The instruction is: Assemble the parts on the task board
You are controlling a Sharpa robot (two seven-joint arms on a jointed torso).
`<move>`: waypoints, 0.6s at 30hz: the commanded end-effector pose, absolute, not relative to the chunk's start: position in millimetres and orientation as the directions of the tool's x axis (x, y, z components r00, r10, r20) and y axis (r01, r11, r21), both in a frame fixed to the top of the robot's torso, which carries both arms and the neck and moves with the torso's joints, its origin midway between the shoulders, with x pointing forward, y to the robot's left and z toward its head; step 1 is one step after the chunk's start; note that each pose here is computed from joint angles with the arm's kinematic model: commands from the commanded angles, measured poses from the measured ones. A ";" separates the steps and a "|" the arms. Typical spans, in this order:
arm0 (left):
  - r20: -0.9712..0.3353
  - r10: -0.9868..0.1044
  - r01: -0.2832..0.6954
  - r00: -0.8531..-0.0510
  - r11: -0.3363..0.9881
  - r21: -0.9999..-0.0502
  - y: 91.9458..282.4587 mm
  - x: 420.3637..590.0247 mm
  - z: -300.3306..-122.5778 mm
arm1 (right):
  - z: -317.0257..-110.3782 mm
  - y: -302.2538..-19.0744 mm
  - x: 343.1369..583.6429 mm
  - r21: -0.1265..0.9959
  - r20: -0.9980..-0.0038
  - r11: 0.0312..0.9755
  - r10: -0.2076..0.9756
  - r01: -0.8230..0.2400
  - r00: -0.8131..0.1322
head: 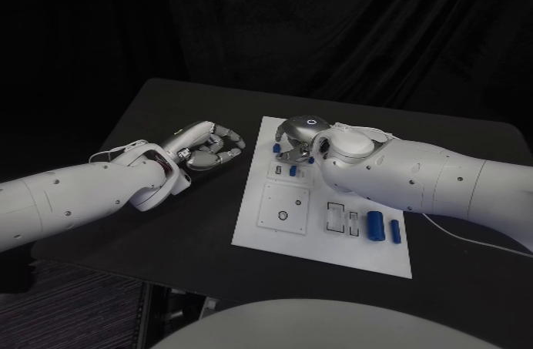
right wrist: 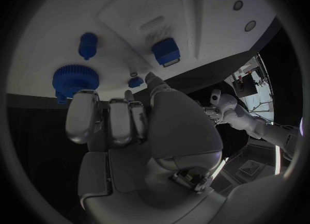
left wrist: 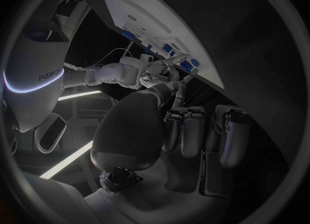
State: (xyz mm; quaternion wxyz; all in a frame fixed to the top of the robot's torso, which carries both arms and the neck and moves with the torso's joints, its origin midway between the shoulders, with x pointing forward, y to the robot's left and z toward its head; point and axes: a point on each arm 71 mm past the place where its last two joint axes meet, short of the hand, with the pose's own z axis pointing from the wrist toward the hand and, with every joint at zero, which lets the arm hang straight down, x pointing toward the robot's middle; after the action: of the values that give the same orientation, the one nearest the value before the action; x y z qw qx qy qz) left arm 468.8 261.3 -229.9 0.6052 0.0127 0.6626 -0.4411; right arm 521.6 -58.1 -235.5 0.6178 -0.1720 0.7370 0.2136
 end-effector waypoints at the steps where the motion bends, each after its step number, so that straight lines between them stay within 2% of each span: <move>1: -0.809 -0.516 0.553 -0.282 0.602 -0.576 258.9 469.0 -230.6 | -238.2 -58.5 522.2 0.090 -0.983 0.857 -0.007 -0.507 -0.185; 18: -0.807 -0.509 0.540 -0.300 0.606 -0.584 256.7 471.1 -233.4 | -243.6 -58.0 527.4 0.071 -0.975 0.863 -0.045 -0.501 -0.217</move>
State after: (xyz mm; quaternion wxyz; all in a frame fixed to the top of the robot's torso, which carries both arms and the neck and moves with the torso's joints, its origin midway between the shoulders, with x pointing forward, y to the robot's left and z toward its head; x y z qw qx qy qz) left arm 471.5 258.7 -232.4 0.5981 0.0122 0.6696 -0.4402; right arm 527.7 -57.2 -239.8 0.6079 -0.1747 0.7484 0.1995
